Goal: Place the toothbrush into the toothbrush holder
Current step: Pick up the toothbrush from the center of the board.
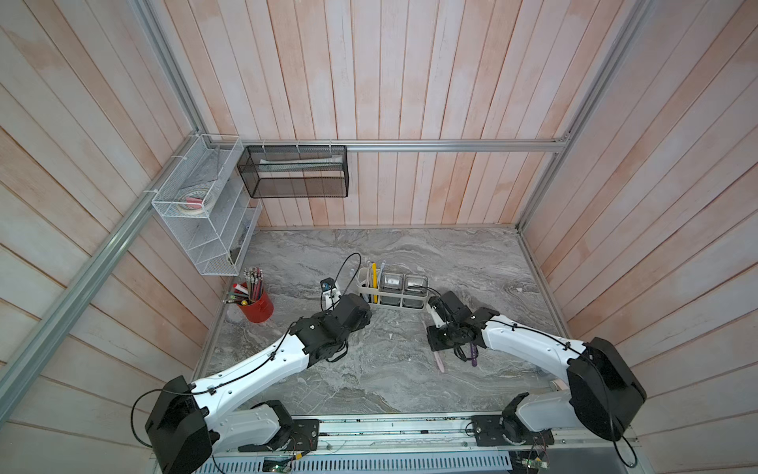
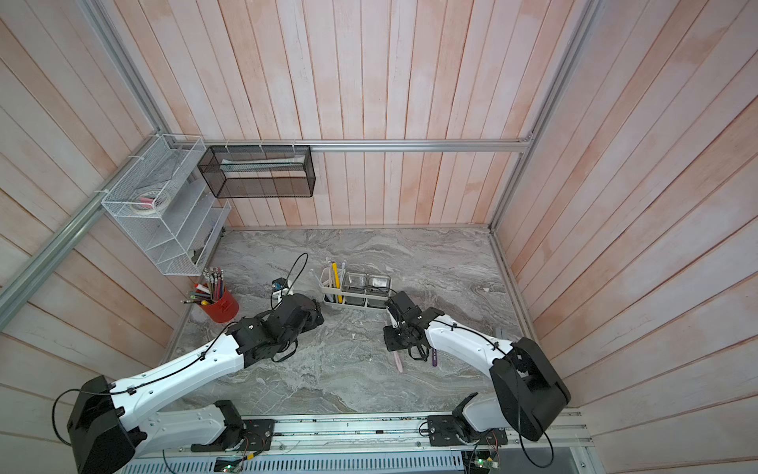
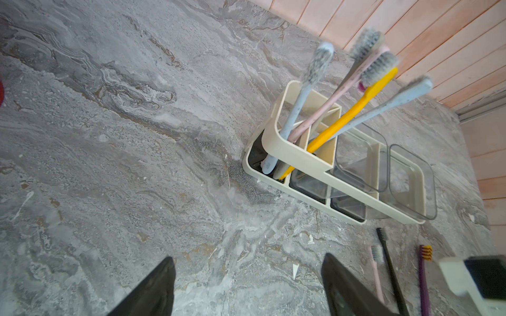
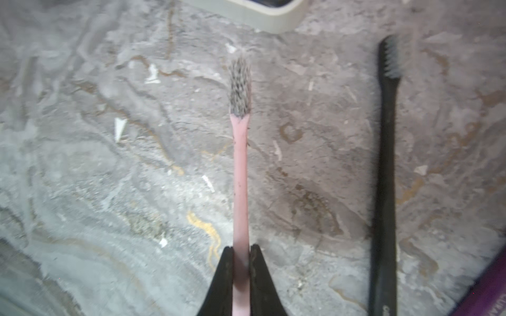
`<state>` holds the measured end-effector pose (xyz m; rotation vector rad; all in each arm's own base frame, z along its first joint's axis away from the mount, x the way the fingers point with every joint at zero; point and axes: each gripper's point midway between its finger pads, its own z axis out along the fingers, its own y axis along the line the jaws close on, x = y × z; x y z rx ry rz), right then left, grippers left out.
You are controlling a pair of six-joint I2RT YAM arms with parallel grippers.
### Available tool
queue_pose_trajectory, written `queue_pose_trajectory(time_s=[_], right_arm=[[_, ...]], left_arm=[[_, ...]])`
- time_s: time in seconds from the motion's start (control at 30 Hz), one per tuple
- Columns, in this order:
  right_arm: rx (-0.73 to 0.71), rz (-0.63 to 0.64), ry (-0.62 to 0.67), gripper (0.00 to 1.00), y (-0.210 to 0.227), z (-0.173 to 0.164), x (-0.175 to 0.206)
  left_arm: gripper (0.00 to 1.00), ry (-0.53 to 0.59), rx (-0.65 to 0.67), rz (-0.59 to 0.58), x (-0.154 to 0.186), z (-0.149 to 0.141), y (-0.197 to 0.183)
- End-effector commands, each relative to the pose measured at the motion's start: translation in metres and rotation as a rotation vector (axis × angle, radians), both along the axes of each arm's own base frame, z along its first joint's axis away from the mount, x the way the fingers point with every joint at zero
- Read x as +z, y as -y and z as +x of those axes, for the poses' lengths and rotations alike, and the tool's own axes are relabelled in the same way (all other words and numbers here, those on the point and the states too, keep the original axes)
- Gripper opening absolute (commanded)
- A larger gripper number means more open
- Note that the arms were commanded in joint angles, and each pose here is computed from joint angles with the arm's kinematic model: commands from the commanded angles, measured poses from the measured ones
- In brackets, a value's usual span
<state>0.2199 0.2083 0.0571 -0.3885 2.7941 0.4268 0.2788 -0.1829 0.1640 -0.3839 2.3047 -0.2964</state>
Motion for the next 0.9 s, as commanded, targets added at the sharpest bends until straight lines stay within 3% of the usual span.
queue_pose_trajectory(time_s=[0.0,0.5,0.87], right_arm=[[0.055,0.051,-0.009,0.04,-0.024,-0.013,0.019],[0.26,0.21,0.079,0.04,-0.107,-0.053,0.068],[0.333,0.251,0.134,0.02,-0.139,-0.072,0.086]], left_arm=[[0.82,-0.07,0.042,-0.026,-0.004,-0.002,0.004],[0.65,-0.235,0.116,-0.118,-0.022,-0.01,0.022],[0.63,-0.293,0.128,-0.162,-0.033,-0.018,0.027]])
